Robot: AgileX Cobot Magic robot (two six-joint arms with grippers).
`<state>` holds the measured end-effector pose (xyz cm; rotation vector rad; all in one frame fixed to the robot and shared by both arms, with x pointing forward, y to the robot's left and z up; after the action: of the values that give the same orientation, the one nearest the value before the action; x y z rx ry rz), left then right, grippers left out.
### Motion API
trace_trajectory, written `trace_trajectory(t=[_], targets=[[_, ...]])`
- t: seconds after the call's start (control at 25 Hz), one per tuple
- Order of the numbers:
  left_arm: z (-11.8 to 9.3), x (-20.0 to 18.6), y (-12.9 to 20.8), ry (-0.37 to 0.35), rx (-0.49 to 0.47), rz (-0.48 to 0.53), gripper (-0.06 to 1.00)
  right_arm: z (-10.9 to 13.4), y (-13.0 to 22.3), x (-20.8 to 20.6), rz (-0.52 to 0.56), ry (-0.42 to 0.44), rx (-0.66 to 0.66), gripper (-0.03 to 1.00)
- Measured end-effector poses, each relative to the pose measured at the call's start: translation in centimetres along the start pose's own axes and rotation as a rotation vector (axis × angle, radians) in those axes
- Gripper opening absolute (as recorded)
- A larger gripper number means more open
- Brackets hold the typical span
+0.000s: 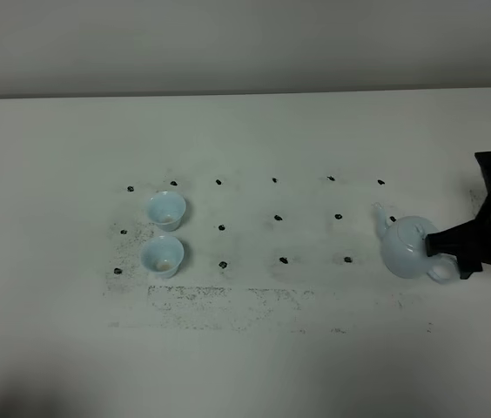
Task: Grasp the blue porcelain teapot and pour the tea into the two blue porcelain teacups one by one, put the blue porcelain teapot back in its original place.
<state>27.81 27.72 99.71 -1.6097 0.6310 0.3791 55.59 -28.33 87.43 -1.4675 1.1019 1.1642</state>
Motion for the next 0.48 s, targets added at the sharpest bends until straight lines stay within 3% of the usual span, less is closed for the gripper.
trace_trajectory(t=[0.48], targets=[[0.0, 0.0, 0.0, 0.000, 0.001, 0.000, 0.68, 1.1, 0.7, -1.3, 0.022, -0.067, -0.050, 0.43]])
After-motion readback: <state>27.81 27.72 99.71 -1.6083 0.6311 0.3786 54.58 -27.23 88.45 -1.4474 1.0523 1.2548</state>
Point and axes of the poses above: a point on each arm's last joint axis where the gripper is mounted, x pointing out along that axis toward the gripper, z along the wrist's bending axis when the last joint is at zero, y = z × x, the point moved 6 cm from there along x, pointing out along that axis toward the gripper, and after that the axes turned 12 degrees about -x, right-handed, at the moved point
